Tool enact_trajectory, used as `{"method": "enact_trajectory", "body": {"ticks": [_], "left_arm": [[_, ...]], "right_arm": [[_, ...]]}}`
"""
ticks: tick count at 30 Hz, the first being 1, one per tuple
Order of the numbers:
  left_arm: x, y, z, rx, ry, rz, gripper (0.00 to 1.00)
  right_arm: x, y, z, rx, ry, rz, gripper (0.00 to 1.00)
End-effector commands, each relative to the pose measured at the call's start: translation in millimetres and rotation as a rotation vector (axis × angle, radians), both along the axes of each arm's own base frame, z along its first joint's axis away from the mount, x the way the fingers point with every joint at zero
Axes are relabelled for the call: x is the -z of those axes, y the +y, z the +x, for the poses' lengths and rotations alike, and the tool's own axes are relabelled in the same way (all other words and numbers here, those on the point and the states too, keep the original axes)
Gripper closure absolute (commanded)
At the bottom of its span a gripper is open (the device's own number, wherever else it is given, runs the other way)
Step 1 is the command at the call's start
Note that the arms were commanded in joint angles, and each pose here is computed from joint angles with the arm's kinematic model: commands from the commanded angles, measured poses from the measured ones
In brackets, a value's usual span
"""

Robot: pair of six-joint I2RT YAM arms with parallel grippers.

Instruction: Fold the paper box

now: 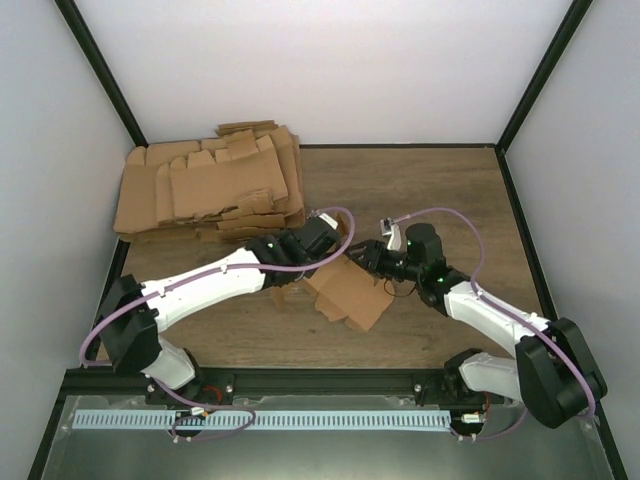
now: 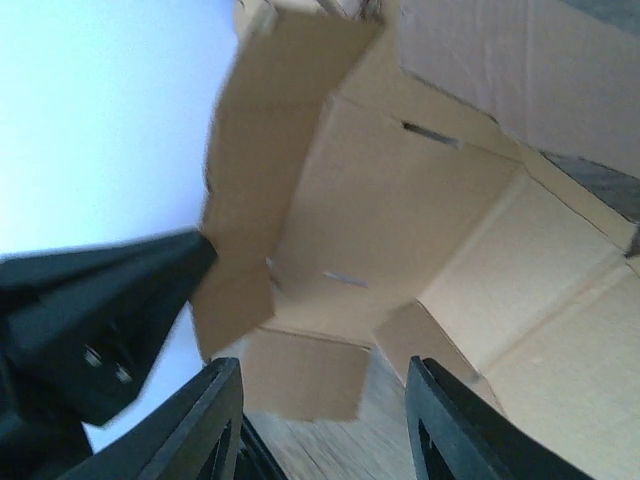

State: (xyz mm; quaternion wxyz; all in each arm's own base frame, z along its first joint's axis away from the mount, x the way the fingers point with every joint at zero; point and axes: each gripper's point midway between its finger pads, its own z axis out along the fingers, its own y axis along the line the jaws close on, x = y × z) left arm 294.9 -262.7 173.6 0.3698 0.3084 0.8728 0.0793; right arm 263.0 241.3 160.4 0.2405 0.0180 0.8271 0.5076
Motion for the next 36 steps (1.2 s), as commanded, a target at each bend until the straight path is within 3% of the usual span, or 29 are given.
{"method": "enact_trajectory", "body": {"ticks": [1, 9, 15, 36], "left_arm": [[-4.3, -4.4, -2.1, -0.029, -0.057, -0.033, 0.96], [2.8, -21.7, -16.1, 0.021, -0.086, -0.036, 0.96], [7.5, -30.6, -17.7, 0.036, -0.092, -0.011, 0.96], [40.7, -43.9, -30.2, 0.073, -0.055, 0.082, 0.96]], "right_arm": [[-39.1, 5.8, 23.8, 0.120, 0.025, 0.176, 0.50], [-58.7, 20.5, 48.3, 0.134, 0.057, 0.232, 0.44], [-43.1, 29.7, 56.1, 0.113, 0.105, 0.214, 0.44], [1.3, 35.6, 56.0, 0.090, 0.213, 0.147, 0.69]]}}
